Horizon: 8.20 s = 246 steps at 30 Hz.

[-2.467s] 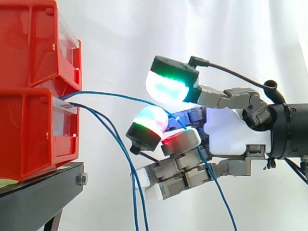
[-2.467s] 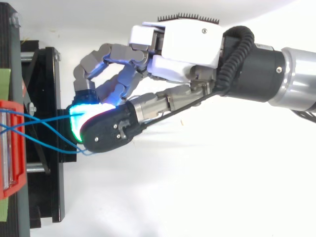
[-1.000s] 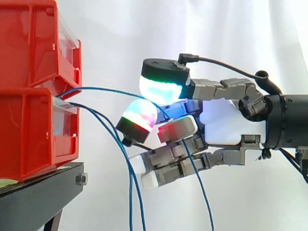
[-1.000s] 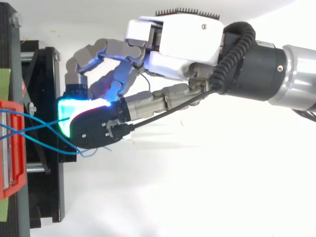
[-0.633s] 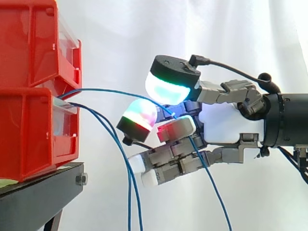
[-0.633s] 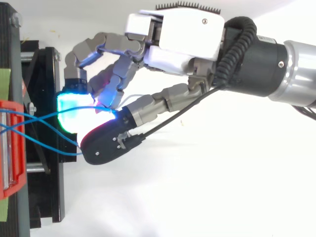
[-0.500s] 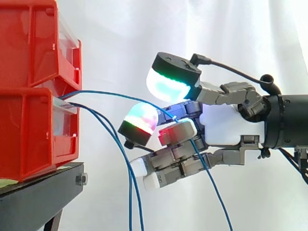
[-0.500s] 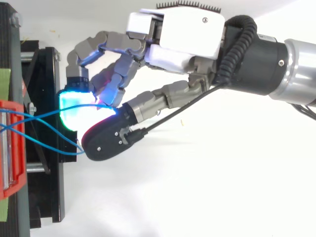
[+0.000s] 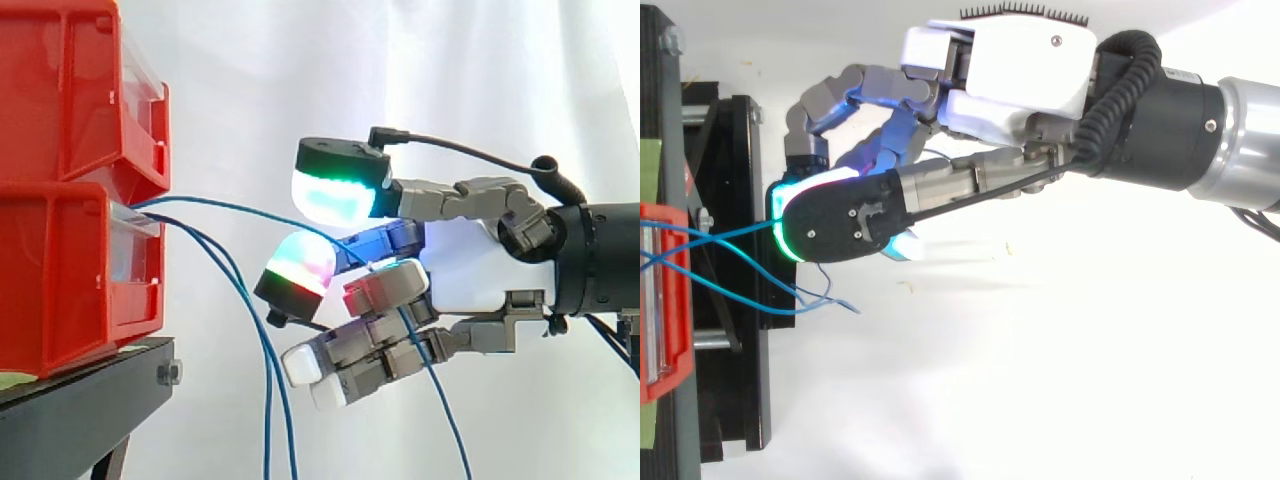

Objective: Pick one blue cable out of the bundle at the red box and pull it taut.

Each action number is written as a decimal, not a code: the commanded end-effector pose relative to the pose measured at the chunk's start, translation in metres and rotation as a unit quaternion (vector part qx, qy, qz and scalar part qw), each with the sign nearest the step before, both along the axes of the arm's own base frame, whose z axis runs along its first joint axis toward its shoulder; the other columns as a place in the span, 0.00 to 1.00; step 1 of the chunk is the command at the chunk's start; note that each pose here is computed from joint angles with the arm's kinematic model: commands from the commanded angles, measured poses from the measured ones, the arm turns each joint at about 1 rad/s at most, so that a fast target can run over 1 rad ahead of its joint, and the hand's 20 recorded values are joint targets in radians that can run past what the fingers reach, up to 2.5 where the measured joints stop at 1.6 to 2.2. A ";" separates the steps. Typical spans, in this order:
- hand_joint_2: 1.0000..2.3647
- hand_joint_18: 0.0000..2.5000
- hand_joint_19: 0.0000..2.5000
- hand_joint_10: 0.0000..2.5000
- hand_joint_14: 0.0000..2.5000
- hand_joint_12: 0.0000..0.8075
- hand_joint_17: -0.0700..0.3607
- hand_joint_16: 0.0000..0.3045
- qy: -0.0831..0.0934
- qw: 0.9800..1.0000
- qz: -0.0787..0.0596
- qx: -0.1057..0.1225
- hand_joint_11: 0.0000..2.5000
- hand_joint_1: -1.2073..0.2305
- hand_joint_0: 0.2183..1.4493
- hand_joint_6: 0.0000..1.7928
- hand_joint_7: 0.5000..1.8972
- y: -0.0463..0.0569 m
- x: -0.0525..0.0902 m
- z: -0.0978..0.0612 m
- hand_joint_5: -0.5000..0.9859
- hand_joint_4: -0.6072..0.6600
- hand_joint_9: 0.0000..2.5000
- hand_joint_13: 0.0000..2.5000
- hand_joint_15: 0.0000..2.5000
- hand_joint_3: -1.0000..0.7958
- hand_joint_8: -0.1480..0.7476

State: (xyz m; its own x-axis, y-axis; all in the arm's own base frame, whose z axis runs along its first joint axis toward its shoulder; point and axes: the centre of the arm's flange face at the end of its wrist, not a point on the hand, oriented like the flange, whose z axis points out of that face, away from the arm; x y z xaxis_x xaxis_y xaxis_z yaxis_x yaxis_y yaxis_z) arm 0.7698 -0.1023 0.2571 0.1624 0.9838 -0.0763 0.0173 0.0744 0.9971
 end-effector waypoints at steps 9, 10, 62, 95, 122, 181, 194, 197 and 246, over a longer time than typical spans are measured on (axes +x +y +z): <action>0.01 0.27 0.17 0.00 0.01 0.50 0.45 0.18 -0.002 1.000 -0.001 -0.002 0.60 0.26 0.31 0.41 0.45 -0.001 0.001 0.005 0.27 0.64 0.51 0.32 0.19 0.45 0.55; 0.01 0.26 0.17 0.00 0.01 0.49 0.44 0.18 -0.002 1.000 -0.001 -0.003 0.61 0.24 0.31 0.41 0.47 -0.001 0.001 0.006 0.27 0.64 0.50 0.32 0.19 0.45 0.54; 0.01 0.32 0.17 0.00 0.01 0.51 0.48 0.20 0.005 0.999 0.002 -0.048 0.58 0.41 0.35 0.28 0.39 0.005 -0.005 0.040 0.30 0.93 0.56 0.37 0.19 0.49 0.59; 0.01 0.32 0.17 0.01 0.01 0.49 0.45 0.18 0.005 0.999 0.000 -0.050 0.56 0.33 0.33 0.28 0.63 0.007 -0.003 0.052 0.34 0.77 0.57 0.39 0.19 0.37 0.58; 0.01 0.36 0.15 0.01 0.01 0.50 0.46 0.19 0.003 0.999 0.001 -0.053 0.45 0.25 0.32 0.28 0.67 0.009 -0.002 0.054 0.36 0.71 0.59 0.42 0.19 0.40 0.62; 0.01 0.40 0.13 0.00 0.00 0.55 0.54 0.24 0.023 0.998 0.000 -0.054 0.12 0.44 0.30 0.28 0.44 0.023 -0.004 0.052 0.38 0.82 0.55 0.43 0.13 0.52 0.63; 0.01 0.40 0.13 0.00 0.00 0.55 0.53 0.23 0.018 0.998 0.001 -0.055 0.15 0.33 0.30 0.28 0.51 0.025 -0.007 0.063 0.37 0.81 0.54 0.43 0.13 0.52 0.65; 0.01 0.38 0.14 0.00 0.00 0.52 0.51 0.22 0.022 0.998 0.002 -0.056 0.15 0.35 0.29 0.28 0.51 0.025 -0.008 0.062 0.37 0.79 0.53 0.42 0.14 0.48 0.63; 0.02 0.35 0.14 0.01 0.00 0.47 0.45 0.18 0.031 0.998 0.002 -0.057 0.21 0.23 0.32 0.43 0.50 0.034 -0.009 0.060 0.33 0.55 0.53 0.38 0.13 0.52 0.61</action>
